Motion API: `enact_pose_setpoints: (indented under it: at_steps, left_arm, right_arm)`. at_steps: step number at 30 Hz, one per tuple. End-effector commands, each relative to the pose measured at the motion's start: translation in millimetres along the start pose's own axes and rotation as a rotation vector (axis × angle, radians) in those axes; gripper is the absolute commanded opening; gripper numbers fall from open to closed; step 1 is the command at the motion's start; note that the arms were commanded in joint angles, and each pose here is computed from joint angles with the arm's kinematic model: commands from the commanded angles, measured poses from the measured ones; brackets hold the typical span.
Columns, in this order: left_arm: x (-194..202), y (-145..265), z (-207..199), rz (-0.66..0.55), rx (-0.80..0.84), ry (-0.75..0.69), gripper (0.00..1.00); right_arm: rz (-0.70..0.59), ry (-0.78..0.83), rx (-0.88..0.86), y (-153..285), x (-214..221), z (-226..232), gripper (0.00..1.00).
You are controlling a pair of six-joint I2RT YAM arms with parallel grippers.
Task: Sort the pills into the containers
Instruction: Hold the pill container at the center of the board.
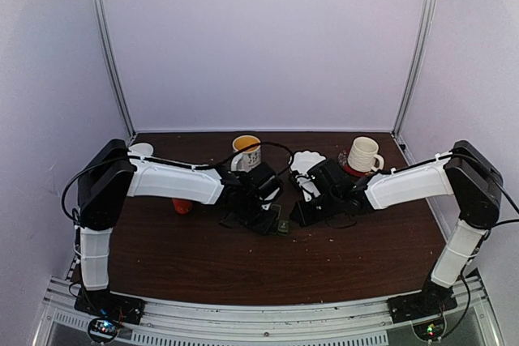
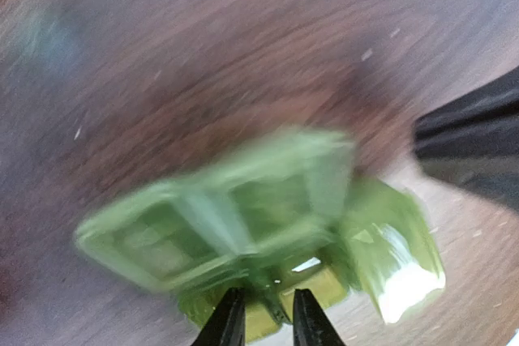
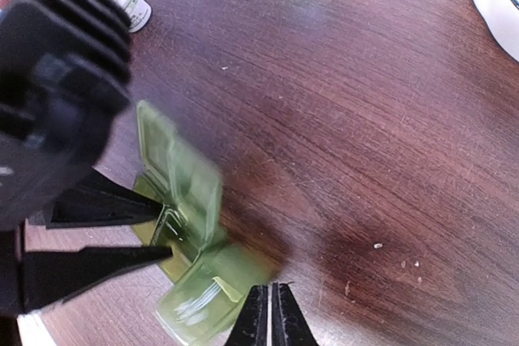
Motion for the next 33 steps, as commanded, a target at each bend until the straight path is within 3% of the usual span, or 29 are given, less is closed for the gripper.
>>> enact_pose_setpoints:
  at_steps: [1, 7, 12, 18, 20, 23, 25, 33]
  left_arm:
    - [8.7, 1.2, 18.3, 0.057, -0.104, -0.061, 0.23]
    - [2.2, 11.2, 26.2, 0.054, -0.158, -0.16, 0.24]
    - [-11.9, 18.5, 14.1, 0.002, -0.07, -0.191, 0.26]
    - [-13.0, 12.9, 17.8, 0.032, 0.001, -0.148, 0.23]
    - [-11.4, 13.3, 20.1, 0.044, -0.004, -0.143, 0.24]
    - [-6.3, 11.6, 17.5, 0.066, 0.023, -0.138, 0.27]
    - [-4.5, 10.1, 17.2, 0.076, 0.031, -0.137, 0.27]
    - [2.3, 3.0, 19.8, 0.1, 0.024, -0.146, 0.25]
  right_arm:
    - [-0.031, 0.004, -0.021, 6.5, -3.0, 1.1, 0.07]
    - [-0.065, 0.021, -0.035, 11.8, -5.4, 3.0, 0.07]
    - [-0.066, 0.033, -0.069, 12.0, -5.9, 7.8, 0.08]
    - [-0.083, 0.094, -0.121, 18.9, 0.0, 15.0, 0.1]
    - [-0.118, 0.136, -0.14, 23.4, 3.4, 17.8, 0.15]
    - [-0.178, 0.214, -0.174, 28.8, 10.4, 24.4, 0.35]
    - [-0.218, 0.256, -0.172, 31.7, 14.7, 27.7, 0.42]
    - [-0.264, 0.392, -0.096, 21.2, 15.2, 55.0, 0.46]
Point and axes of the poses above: each gripper's point midway between its finger pads, its own y axis back along the fingers, its own z axis along the line the jaws close on, x = y × z, the point moved 4 cm from there along y, back along the fingers
